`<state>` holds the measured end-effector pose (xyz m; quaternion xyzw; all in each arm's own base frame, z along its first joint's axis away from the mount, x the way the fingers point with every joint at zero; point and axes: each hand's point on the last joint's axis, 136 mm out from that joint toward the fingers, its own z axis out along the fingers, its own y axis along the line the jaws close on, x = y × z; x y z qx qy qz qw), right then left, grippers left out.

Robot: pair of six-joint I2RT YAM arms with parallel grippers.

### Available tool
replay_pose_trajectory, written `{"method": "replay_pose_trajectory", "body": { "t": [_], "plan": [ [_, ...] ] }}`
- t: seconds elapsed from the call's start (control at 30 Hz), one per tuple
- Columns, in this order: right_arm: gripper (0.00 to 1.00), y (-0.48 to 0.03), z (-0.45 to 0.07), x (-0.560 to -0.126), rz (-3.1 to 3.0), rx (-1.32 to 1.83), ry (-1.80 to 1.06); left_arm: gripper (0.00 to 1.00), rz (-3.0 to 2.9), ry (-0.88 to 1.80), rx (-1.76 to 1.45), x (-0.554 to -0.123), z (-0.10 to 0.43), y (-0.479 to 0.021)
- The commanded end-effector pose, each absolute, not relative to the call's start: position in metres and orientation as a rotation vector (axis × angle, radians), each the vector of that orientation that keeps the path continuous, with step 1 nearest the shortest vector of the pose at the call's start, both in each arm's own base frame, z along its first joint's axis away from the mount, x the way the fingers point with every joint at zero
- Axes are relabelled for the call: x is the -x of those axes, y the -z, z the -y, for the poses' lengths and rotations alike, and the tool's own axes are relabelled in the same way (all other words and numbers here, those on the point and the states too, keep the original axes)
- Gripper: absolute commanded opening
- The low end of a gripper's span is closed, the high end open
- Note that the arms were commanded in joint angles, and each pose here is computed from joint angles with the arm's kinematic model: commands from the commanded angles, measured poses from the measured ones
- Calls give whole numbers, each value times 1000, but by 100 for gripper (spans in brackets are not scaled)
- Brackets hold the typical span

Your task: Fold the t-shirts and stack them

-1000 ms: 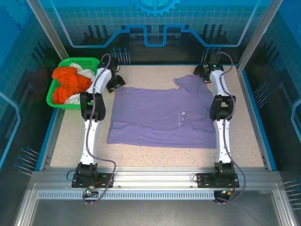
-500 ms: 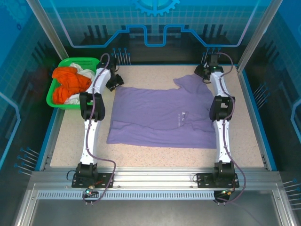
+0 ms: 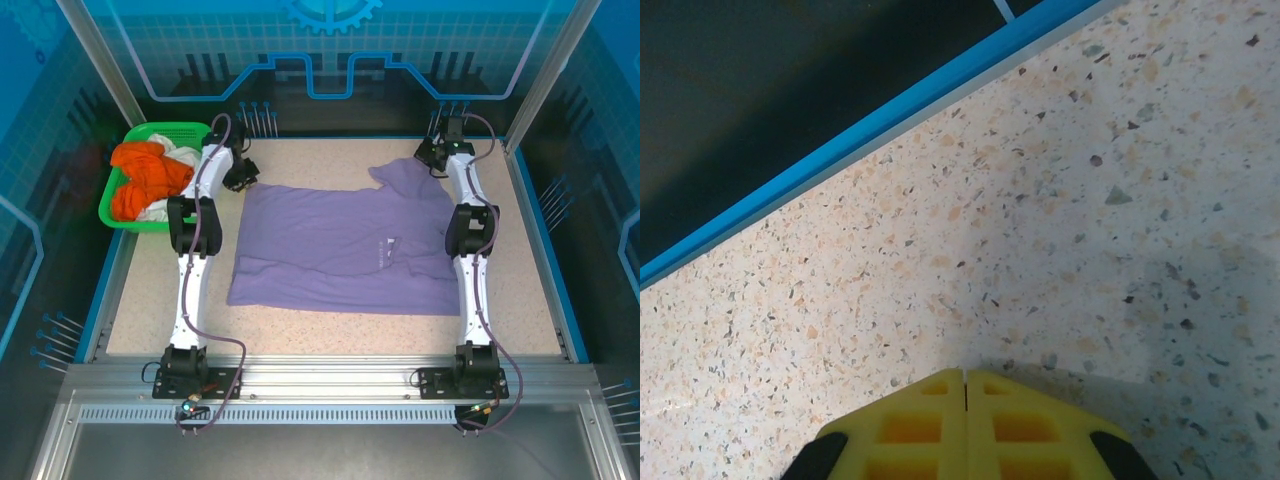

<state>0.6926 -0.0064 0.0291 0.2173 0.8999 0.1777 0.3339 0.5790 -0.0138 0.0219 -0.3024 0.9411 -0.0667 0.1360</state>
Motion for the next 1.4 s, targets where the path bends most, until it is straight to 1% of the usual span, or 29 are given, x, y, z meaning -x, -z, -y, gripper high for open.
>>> {"method": "replay_pose_trajectory", "body": {
  "t": [0.0,0.1,0.13,0.17,0.2,0.27,0.33,0.53,0.7,0.93,1.1,1.37],
  "plan": [
    [0,-39,-2,-698,-2320,-534,-499,21,-2709,280,852,-591,22,-8],
    [0,-53,-2,-702,-2294,-507,-497,22,-2689,302,848,-596,24,-11],
    [0,-59,-3,-702,-2286,-493,-500,26,-2683,315,848,-598,25,-11],
    [0,-62,-3,-703,-2280,-482,-504,35,-2675,332,847,-600,27,-13],
    [0,-65,-4,-703,-2279,-476,-507,41,-2668,346,845,-602,28,-14],
    [0,-68,-3,-702,-2278,-473,-505,45,-2655,357,851,-605,30,-15],
    [0,-69,-4,-702,-2282,-468,-503,44,-2655,344,848,-605,30,-14],
    [0,-71,-6,-702,-2278,-470,-525,41,-2722,205,817,-590,24,0],
    [0,-78,-10,-705,-2252,-466,-562,37,-2746,136,765,-584,31,-1],
    [0,-96,-9,-706,-2228,-446,-558,15,-2760,125,774,-580,34,4],
    [0,-109,-8,-702,-2228,-424,-550,0,-2713,152,779,-590,35,-9],
    [0,-152,-17,-688,-2225,-338,-560,0,-2591,180,722,-609,38,-52]
  ]
}}
